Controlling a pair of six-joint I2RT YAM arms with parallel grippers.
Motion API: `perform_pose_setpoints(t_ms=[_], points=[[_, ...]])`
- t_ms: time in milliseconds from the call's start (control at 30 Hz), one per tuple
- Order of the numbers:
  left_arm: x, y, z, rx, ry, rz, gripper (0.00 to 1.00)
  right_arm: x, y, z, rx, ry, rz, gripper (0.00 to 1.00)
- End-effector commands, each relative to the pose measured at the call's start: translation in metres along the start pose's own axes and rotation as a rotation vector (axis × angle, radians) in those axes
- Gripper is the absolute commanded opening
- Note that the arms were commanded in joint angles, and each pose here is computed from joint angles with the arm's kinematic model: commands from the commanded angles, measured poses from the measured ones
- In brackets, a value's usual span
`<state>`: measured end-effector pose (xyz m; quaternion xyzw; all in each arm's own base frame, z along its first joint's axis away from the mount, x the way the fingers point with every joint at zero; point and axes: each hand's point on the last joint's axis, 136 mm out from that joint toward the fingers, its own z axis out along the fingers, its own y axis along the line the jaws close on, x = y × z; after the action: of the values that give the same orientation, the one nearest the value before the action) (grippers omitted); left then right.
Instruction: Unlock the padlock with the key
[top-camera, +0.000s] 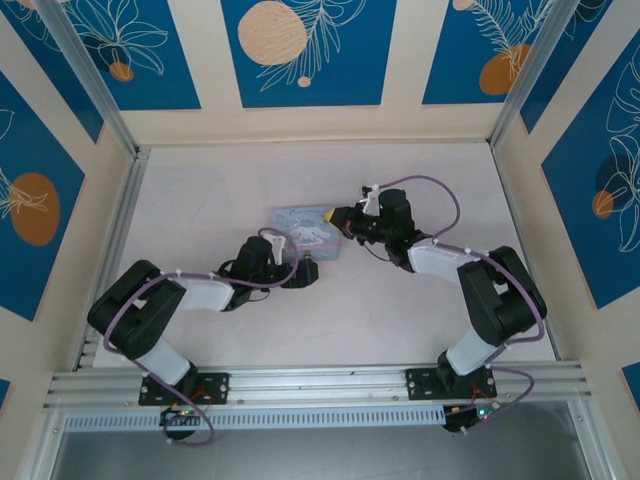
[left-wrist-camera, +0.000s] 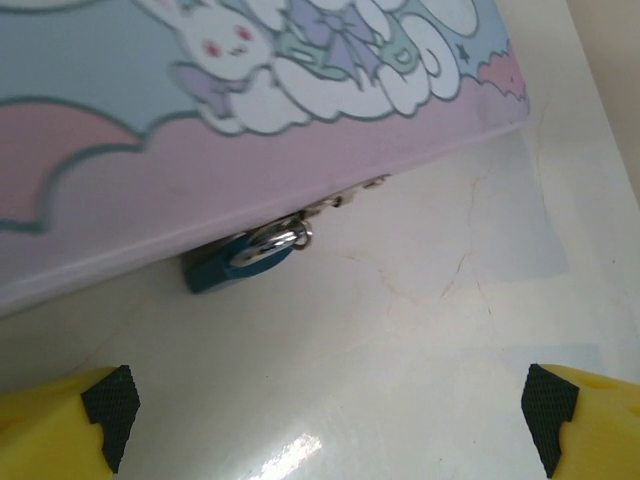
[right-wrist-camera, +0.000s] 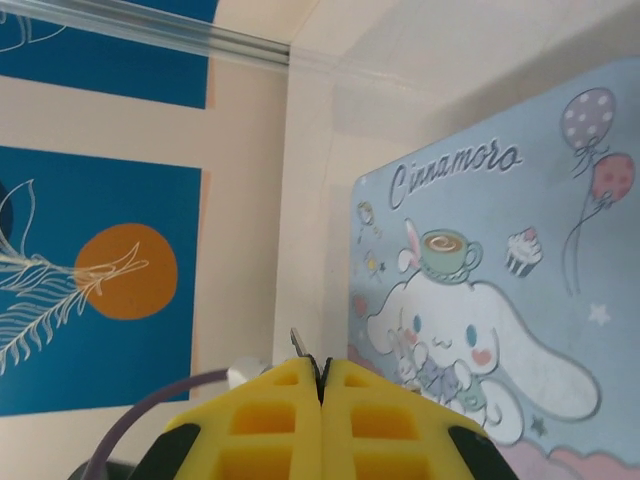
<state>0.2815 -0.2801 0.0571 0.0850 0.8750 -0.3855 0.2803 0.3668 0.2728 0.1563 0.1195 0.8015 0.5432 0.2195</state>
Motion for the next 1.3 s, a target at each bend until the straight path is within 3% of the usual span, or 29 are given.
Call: perform_pose_setpoints(t_ms=[0,500,700,900,1100,1267], points=[[0.0,-0.01,0.011,0.008,-0.002,0.113,0.99,-0.001,-0.016,0.012,0.036,0.007,0.065,0.0],[0.001,0.023,0.03,-0.201,-0.074,0.315,0.99,0.002,-0.032,0.036,0.059,0.029,0.117,0.0],[0.001,0.028,0.041,-0.232,-0.089,0.326,0.99,0.004,-0.035,0.038,0.066,0.034,0.122,0.0],[0.0,0.007,0.055,-0.158,-0.081,0.316,0.99,0.005,-0.036,0.039,0.067,0.037,0.123,0.0],[-0.016,-0.03,0.055,-0.006,-0.114,0.23,0.99,0.006,-0.038,0.039,0.074,0.04,0.12,0.0],[-0.028,-0.037,0.056,0.05,-0.136,0.143,0.99,0.008,-0.042,0.041,0.081,0.043,0.124,0.0]])
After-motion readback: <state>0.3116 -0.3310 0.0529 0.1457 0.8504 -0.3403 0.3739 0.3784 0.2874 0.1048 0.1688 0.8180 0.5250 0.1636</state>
